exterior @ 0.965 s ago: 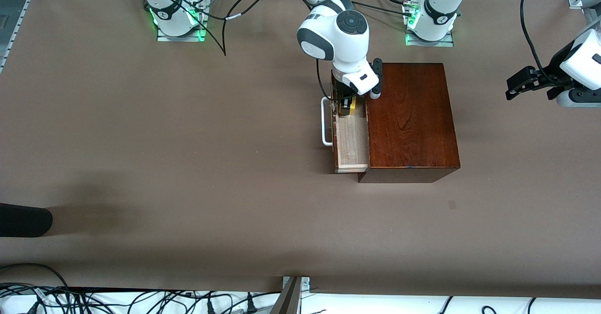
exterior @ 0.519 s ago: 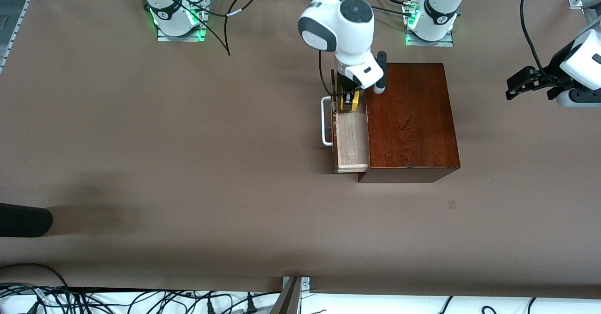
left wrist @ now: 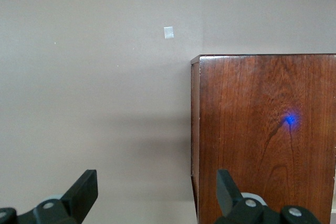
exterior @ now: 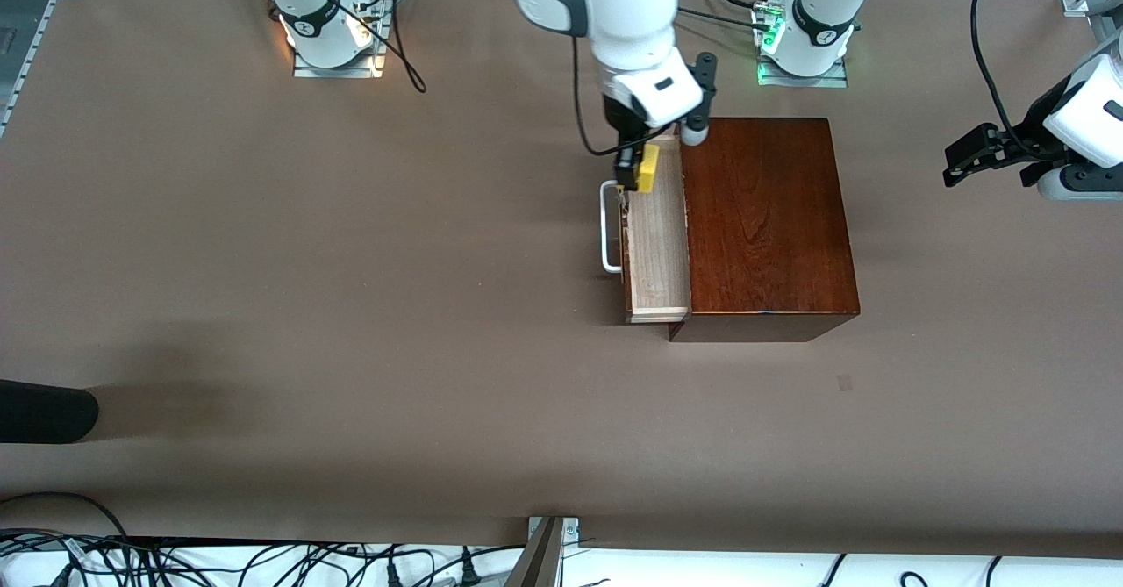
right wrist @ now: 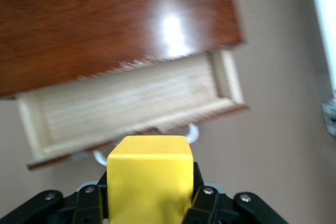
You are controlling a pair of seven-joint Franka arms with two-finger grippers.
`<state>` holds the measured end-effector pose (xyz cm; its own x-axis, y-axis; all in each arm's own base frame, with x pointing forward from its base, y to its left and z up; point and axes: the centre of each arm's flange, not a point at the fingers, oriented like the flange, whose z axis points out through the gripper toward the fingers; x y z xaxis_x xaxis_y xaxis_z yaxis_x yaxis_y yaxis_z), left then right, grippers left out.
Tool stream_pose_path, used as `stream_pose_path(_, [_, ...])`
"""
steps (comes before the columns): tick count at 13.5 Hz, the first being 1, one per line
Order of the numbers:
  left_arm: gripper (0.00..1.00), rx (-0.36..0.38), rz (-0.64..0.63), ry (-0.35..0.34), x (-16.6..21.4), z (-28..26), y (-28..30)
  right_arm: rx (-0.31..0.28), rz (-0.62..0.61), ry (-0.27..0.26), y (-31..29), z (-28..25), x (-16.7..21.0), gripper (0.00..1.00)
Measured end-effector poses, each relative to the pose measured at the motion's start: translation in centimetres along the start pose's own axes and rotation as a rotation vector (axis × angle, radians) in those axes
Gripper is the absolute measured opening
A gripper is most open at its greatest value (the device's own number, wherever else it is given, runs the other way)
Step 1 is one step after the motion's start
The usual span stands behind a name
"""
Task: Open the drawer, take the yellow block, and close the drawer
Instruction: 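Carry the cube away with the right gripper while the left gripper reaches the handle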
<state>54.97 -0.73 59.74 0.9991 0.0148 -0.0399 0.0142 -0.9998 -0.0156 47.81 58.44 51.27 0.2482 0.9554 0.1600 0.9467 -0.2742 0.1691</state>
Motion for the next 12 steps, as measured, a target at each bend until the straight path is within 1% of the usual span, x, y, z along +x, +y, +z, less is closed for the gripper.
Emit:
stream_pose_path(3, [1.00,0.000,0.009,0.000,0.0,0.0,0.4,-0.031,0.126,-0.009,8.3,-2.3,-4.9,0.56])
stream_pose_path(5, [1.00,0.001,0.031,-0.001,0.0,-0.1,1.6,-0.043,0.184,-0.033,11.9,-3.5,-7.7,0.56])
stream_pose_path(6, [1.00,0.002,0.042,-0.011,0.0,-0.3,2.2,-0.044,0.206,-0.058,12.8,-4.3,-9.0,0.56])
stream_pose_path(7, [1.00,0.002,0.053,-0.028,0.1,-0.3,2.8,-0.044,0.229,-0.087,13.7,-5.1,-10.3,0.56])
stream_pose_path(8, [1.00,0.003,0.071,-0.055,0.1,-0.2,3.7,-0.047,0.260,-0.104,15.0,-6.1,-11.9,0.56])
stream_pose_path(9, [1.00,0.004,0.102,-0.088,0.0,0.3,4.9,-0.044,0.300,-0.108,16.8,-7.1,-13.8,0.56])
stream_pose_path(11, [1.00,0.005,0.218,-0.158,-0.1,2.4,8.8,-0.009,0.401,-0.112,20.7,-8.0,-19.1,0.56])
stream_pose_path(12, [1.00,0.000,0.296,-0.188,0.1,3.9,11.1,0.008,0.454,-0.128,22.5,-8.0,-22.3,0.56])
